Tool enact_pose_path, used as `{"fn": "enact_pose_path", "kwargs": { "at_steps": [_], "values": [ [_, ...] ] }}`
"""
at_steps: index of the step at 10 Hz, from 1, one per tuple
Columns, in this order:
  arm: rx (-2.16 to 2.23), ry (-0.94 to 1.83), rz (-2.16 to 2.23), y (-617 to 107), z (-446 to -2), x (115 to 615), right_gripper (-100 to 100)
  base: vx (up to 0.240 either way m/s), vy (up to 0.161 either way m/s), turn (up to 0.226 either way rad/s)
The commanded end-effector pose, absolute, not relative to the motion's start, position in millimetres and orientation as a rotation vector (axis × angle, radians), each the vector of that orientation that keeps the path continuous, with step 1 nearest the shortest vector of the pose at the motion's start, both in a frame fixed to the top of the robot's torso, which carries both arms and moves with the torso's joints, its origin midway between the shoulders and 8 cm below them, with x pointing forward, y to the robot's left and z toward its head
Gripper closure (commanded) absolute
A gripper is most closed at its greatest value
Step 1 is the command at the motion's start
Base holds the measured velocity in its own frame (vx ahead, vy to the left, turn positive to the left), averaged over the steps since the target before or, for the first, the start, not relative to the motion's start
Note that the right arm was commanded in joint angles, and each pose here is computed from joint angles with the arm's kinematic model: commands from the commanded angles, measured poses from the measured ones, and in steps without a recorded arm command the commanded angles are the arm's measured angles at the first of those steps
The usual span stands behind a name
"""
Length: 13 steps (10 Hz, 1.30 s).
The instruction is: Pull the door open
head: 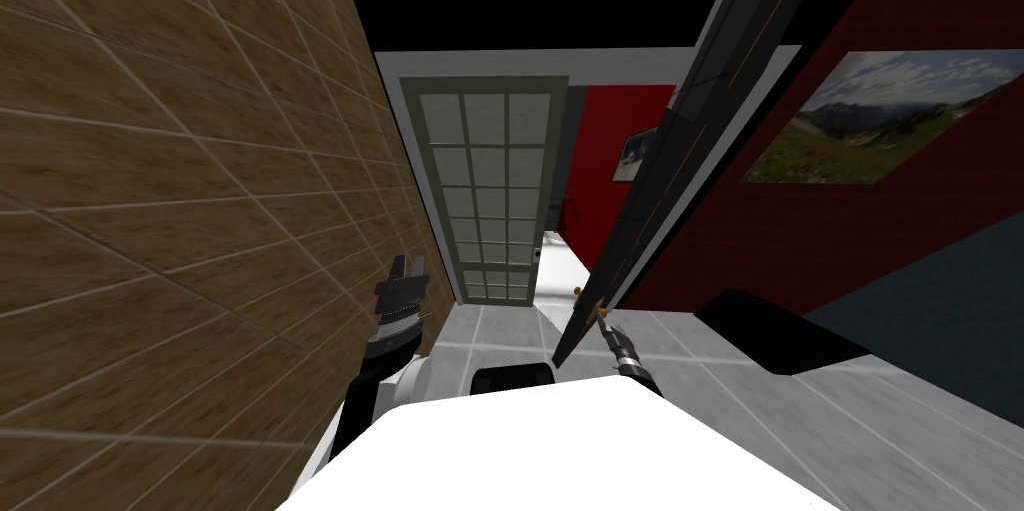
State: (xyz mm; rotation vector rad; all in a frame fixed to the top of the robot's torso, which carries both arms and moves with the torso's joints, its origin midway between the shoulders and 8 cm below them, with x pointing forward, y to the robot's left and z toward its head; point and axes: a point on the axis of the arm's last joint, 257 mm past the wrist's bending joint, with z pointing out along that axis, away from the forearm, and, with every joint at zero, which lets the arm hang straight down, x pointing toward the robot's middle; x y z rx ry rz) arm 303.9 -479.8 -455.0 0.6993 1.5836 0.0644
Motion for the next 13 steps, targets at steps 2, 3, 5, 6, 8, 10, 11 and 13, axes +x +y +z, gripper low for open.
{"fn": "enact_pose_path", "kwargs": {
  "at_steps": [2, 3, 5, 6, 8, 10, 11, 13],
  "values": [
    [0.742, 1.597, 0.057, -483.9, -461.9, 293.9, 100, 0.001, 0.003, -0.006],
    [0.742, 1.597, 0.057, -483.9, -461.9, 293.9, 100, 0.0, 0.0, 0.0],
    [0.776, 1.582, 0.088, -484.9, -461.9, 293.7, 100, -0.033, -0.004, -0.001],
    [0.793, 1.574, 0.104, -485.4, -461.9, 293.5, 100, -0.023, -0.012, 0.017],
    [0.793, 1.574, 0.104, -485.4, -461.9, 293.5, 100, -0.003, 0.0, -0.001],
    [0.827, 1.558, 0.134, -486.4, -462.0, 293.2, 100, -0.02, 0.007, 0.003],
    [0.827, 1.558, 0.134, -486.4, -462.0, 293.2, 100, -0.018, -0.006, -0.018],
    [0.861, 1.541, 0.165, -487.4, -462.0, 292.9, 100, -0.02, -0.004, -0.005]
  ]
}}
